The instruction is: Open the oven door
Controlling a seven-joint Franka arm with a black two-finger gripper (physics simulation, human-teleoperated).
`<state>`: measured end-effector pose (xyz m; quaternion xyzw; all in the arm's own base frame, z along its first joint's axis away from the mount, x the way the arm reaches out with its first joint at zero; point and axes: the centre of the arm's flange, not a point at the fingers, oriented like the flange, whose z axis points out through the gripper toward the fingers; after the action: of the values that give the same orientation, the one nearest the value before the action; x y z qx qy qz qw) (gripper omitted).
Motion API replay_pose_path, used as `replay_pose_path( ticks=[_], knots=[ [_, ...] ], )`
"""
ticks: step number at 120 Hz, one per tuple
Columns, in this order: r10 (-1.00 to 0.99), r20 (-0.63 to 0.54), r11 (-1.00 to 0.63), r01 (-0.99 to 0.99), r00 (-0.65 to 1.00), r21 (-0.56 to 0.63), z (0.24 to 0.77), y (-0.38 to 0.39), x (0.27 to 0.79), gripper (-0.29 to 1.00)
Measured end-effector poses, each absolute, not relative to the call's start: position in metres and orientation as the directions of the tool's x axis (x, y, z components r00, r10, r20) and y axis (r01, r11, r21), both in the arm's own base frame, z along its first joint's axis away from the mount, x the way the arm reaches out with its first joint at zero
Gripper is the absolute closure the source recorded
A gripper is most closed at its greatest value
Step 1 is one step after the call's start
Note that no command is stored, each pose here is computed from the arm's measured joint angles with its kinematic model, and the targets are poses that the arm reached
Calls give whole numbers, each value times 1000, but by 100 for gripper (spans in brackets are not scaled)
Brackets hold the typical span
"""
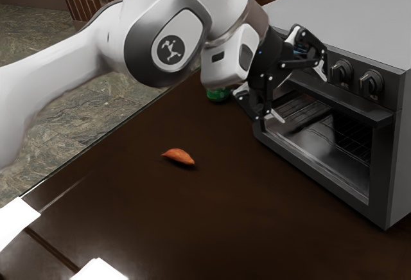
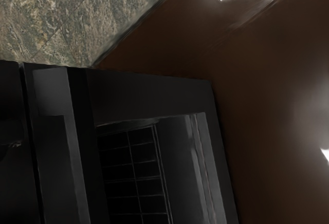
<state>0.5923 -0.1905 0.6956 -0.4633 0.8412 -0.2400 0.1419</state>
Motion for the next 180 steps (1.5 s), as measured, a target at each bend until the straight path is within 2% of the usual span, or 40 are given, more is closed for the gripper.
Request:
replay_pose_path(
  ticks=[142, 154, 180],
  knots=[
    [-888, 35, 382, -776, -459, -502, 642, -126, 662, 0],
    [-888, 36, 383, -779, -459, -497, 637, -125, 665, -4],
    [-893, 43, 373, -789, -448, -488, 632, -116, 667, 0]
  ],
)
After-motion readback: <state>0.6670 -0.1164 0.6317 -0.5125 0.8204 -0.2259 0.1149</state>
